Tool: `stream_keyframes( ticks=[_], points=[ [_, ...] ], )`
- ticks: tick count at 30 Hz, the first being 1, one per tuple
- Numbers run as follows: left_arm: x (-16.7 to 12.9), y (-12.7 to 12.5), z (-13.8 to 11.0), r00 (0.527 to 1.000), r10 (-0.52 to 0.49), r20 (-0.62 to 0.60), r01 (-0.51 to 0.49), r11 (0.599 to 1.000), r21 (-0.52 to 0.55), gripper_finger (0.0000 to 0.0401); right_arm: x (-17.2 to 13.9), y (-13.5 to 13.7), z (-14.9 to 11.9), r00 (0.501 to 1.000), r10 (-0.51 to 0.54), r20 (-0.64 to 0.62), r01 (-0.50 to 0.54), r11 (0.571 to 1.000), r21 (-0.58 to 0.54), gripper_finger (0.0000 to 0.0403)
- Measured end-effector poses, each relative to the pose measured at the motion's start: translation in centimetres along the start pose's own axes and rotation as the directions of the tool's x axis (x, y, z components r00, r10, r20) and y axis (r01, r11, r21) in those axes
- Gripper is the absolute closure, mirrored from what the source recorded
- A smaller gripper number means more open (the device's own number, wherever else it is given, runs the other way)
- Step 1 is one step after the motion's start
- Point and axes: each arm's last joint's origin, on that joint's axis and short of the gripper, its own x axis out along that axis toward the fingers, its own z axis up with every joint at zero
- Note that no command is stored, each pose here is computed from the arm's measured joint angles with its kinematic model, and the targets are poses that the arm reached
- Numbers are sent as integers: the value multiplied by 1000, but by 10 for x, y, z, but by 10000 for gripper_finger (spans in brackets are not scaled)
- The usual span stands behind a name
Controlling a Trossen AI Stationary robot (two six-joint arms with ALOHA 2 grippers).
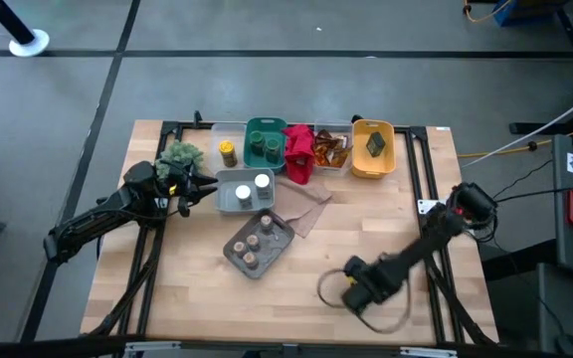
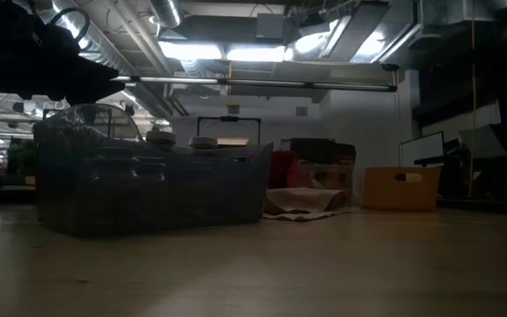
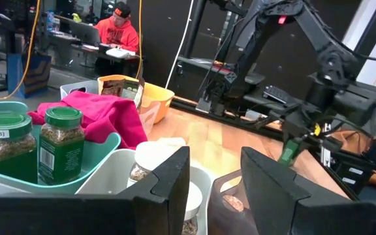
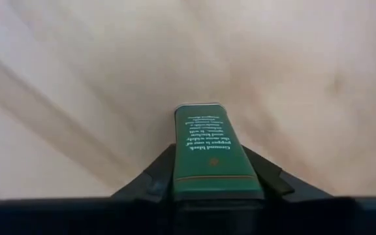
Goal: Sort spices by type
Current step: Put the black seasoning can into the yellow bin
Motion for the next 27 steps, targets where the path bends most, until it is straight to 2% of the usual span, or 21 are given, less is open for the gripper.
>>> stream_keyframes(
  ticks=[8, 14, 21, 27],
  points=[
    [0, 0, 0, 1000, 1, -1, -1, 1000, -1, 274, -7, -27, 88, 1000, 30, -10, -31, 986, -162, 288],
    [0, 0, -1, 1000, 1, -5, -1, 1000, -2, 274, -13, -64, 149, 999, 49, 2, -48, 980, -191, 288],
    [0, 0, -1, 1000, 2, -6, -2, 1000, -3, 274, -34, -97, 199, 993, 100, 62, -81, 963, -255, 288],
    [0, 0, -1, 1000, 2, -7, -2, 1000, -3, 274, -66, -119, 225, 990, 103, 92, -71, 953, -295, 288]
  ],
)
